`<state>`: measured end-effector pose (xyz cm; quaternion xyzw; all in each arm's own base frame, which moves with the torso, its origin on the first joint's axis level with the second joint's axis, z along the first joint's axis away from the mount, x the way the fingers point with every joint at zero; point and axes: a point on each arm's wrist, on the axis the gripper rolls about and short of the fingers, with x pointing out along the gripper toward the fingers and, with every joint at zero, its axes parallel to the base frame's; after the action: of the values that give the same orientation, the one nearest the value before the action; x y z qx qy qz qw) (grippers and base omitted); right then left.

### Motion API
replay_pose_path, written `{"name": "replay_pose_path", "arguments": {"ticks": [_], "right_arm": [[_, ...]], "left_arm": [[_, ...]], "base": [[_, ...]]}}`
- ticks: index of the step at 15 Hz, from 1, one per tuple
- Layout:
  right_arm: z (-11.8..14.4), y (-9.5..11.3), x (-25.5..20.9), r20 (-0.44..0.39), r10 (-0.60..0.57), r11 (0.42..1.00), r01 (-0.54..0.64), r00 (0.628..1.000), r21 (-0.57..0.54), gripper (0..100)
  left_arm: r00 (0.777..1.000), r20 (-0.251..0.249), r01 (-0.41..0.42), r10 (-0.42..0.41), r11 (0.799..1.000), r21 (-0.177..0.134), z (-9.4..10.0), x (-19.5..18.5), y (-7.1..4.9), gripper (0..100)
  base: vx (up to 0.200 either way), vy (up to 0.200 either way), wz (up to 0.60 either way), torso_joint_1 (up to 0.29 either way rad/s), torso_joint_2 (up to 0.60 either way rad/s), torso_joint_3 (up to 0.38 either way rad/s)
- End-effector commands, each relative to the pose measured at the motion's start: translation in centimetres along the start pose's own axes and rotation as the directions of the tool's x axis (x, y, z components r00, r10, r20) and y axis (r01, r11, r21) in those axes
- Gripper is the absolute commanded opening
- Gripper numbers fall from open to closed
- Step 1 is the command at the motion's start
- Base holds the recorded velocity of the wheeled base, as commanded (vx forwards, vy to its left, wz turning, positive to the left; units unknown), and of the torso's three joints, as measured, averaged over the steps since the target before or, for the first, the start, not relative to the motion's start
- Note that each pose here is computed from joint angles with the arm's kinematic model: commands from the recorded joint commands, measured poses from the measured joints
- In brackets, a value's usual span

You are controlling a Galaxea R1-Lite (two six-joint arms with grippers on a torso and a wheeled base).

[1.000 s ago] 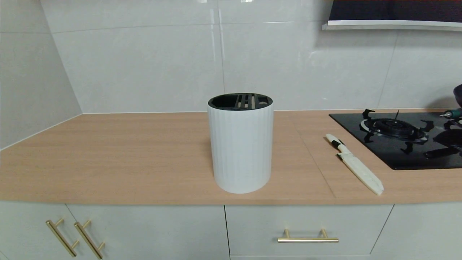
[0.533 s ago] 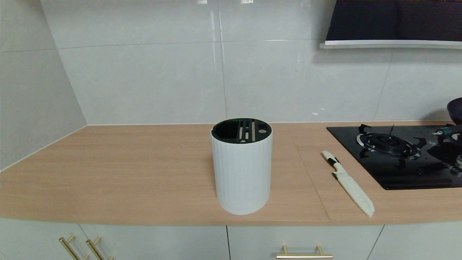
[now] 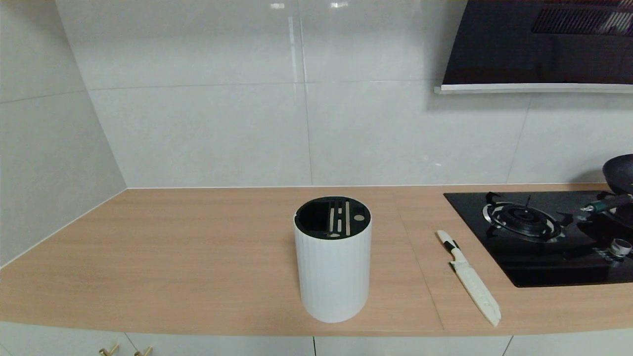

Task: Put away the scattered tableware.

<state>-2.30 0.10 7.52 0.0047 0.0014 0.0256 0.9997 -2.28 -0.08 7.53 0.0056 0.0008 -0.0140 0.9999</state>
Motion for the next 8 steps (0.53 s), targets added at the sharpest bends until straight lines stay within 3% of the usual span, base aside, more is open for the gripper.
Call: {"name": "replay_pose_path", "arguments": {"ticks": [1,8], "right_arm": [[-0.02,0.00,0.02,-0.002,0.001,1.000,-0.001,1.000,0.000,100],[-0.02,0.00,0.02,-0.002,0.001,1.000,-0.001,1.000,0.000,100]], "left_arm": [[1.000,0.000,0.000,0.000,1.000,-0.001,0.00,0.00,0.00,100],[1.000,0.000,0.000,0.000,1.000,-0.001,0.00,0.00,0.00,100]], "base": [[0.000,0.000,0.00,0.266,-0.57,-0.305],[0.000,0.000,0.00,0.249,-0.52,-0.273]]}}
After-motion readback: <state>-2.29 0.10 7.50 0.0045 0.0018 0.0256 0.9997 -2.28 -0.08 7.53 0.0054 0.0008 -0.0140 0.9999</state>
